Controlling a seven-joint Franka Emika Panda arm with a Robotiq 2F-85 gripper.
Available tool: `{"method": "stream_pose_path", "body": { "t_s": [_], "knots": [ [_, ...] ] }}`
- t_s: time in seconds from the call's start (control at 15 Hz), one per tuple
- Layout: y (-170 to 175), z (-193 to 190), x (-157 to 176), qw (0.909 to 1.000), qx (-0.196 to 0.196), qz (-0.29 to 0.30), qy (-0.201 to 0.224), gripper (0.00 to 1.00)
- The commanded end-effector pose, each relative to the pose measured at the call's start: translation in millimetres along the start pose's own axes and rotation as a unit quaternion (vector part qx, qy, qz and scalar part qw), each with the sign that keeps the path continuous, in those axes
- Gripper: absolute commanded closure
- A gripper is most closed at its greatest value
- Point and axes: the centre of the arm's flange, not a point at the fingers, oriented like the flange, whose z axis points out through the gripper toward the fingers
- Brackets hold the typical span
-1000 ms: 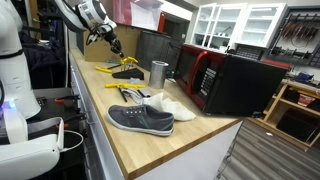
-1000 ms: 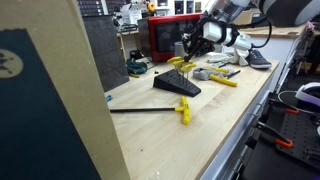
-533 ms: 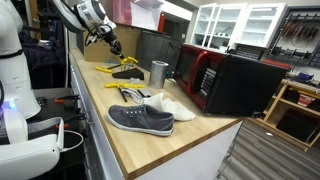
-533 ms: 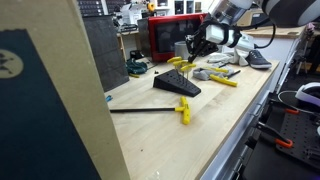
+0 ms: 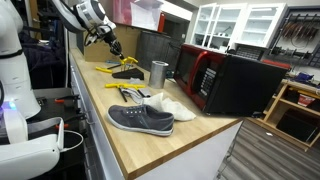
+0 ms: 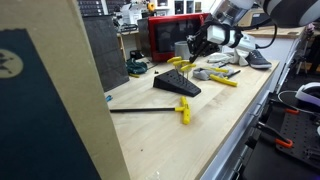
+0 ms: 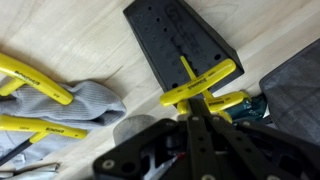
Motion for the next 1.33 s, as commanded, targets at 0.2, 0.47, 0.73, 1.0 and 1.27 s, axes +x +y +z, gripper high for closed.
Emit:
{"method": "stream_pose_path", "body": {
  "t_s": [0.2, 0.47, 0.73, 1.0, 1.27],
  "knots": [
    [9.4, -0.6, 6.0, 0.9997, -0.009, 0.002, 0.025, 1.00],
    [11.2, 3.9, 9.5, 0.9995, -0.009, -0.005, 0.028, 1.00],
    [9.0, 5.8, 7.6, 0.9995, -0.007, -0.015, 0.029, 1.00],
    [2.7, -11.7, -0.5, 0.9986, -0.004, -0.031, 0.043, 1.00],
    [-3.5, -19.9, -3.8, 0.9979, 0.005, -0.040, 0.051, 1.00]
  ]
}}
